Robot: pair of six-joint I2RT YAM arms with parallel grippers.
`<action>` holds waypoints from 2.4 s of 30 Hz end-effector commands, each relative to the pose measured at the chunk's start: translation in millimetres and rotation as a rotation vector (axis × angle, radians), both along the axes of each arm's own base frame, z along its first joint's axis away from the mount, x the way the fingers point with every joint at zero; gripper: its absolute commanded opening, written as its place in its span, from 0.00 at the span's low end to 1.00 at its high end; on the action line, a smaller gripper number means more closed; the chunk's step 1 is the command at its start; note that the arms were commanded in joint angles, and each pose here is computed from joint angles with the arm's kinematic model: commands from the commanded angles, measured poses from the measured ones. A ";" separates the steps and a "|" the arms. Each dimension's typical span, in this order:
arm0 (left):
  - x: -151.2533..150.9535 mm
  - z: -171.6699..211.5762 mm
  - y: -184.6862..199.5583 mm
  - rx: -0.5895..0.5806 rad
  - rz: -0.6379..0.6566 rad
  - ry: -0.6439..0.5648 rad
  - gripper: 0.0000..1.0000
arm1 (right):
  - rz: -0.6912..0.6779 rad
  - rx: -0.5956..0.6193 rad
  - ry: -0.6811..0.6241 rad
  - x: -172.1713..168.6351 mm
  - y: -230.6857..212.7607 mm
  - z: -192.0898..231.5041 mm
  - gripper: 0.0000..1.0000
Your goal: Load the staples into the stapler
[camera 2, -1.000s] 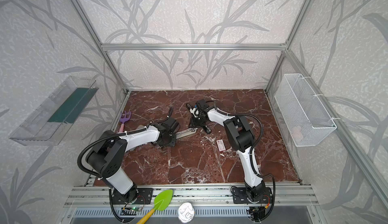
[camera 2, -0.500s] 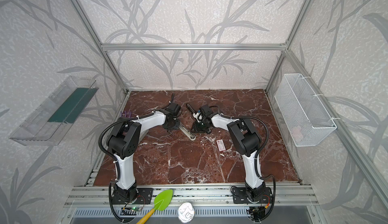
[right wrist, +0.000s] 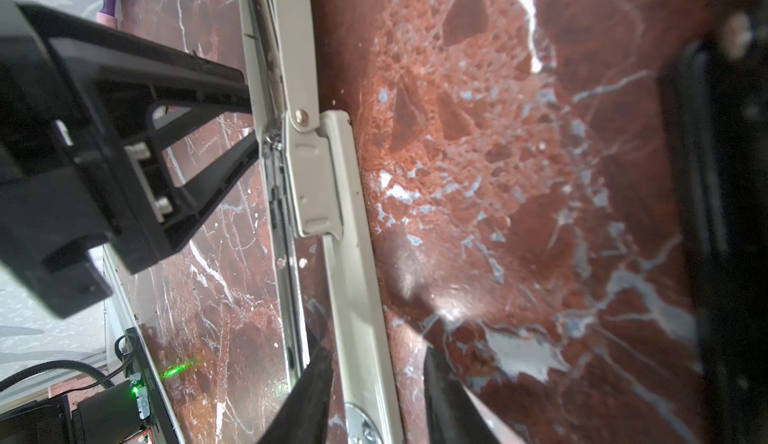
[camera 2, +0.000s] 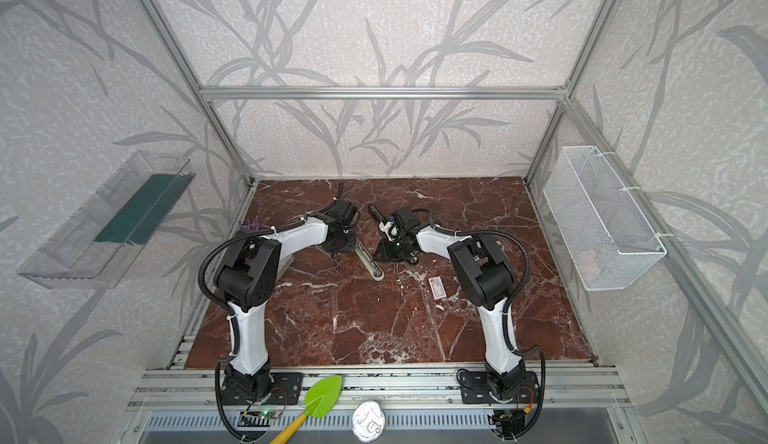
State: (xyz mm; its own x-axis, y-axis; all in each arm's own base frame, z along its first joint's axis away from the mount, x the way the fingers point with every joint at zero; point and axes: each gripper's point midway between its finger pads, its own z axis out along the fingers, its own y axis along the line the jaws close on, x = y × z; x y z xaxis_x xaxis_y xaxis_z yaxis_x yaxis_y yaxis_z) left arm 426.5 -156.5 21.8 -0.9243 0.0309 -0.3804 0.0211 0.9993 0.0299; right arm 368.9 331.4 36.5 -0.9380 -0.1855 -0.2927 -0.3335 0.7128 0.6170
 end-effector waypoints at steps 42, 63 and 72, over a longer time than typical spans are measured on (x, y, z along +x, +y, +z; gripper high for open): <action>-131.0 108.4 -99.9 -0.599 -0.280 -0.074 0.60 | -0.262 -0.232 -0.014 -61.8 -159.4 -3.3 0.66; -148.8 97.9 -187.9 -0.655 -0.383 0.116 0.47 | -0.423 -0.166 -0.059 -94.2 -198.4 43.4 0.61; -154.9 57.9 -226.1 -0.568 -0.374 0.248 0.40 | -0.610 -0.136 -0.067 -129.6 -240.1 34.8 0.60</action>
